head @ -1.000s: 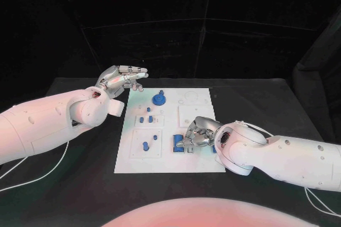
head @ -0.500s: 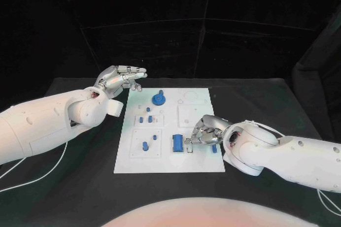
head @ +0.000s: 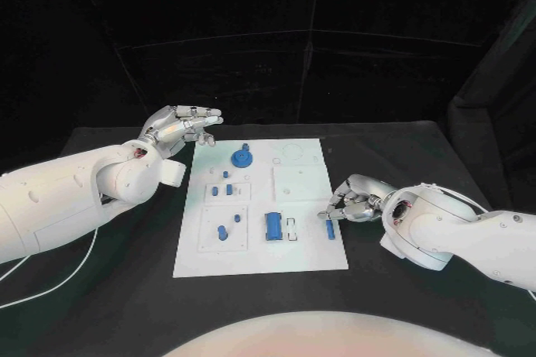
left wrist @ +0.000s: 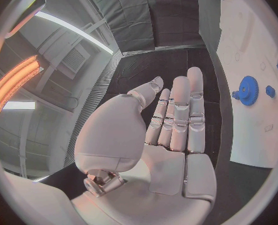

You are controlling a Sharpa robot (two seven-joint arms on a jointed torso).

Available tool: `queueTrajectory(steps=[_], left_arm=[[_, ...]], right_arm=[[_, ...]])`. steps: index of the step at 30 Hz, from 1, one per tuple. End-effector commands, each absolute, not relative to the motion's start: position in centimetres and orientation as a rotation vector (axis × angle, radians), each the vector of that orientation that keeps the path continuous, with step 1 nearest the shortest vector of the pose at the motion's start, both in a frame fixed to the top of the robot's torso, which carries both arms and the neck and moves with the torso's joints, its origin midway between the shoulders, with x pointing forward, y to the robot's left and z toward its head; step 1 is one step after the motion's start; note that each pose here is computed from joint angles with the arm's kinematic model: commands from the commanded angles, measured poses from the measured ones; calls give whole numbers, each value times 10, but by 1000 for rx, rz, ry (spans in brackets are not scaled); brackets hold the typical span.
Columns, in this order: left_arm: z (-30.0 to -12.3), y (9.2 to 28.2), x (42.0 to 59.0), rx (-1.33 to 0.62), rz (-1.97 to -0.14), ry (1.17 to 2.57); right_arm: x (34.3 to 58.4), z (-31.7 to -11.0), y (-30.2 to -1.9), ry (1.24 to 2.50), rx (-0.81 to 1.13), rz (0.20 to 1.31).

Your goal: Assemble the parts on the task board

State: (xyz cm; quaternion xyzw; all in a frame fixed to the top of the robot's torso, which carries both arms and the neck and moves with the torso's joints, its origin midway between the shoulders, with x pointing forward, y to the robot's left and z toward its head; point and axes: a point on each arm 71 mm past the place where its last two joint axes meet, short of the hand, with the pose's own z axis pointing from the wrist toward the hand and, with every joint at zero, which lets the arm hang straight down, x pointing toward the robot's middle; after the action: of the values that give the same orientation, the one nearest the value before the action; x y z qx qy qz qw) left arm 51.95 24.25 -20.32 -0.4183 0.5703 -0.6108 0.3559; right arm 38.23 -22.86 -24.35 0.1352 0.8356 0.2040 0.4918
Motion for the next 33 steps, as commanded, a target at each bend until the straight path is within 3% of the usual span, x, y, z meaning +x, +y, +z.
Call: queueTrajectory(steps=[1, 13, 33], left_arm=[[-202, 240, 519, -1069, -1599, 1475], [-202, 242, 518, -1070, -1602, 1478], [-202, 244, 518, -1071, -1602, 1479]], right_arm=[[383, -245, -232, 2055, 287, 425], [387, -250, -232, 2070, 214, 340], [385, -261, -218, 2121, 84, 293]])
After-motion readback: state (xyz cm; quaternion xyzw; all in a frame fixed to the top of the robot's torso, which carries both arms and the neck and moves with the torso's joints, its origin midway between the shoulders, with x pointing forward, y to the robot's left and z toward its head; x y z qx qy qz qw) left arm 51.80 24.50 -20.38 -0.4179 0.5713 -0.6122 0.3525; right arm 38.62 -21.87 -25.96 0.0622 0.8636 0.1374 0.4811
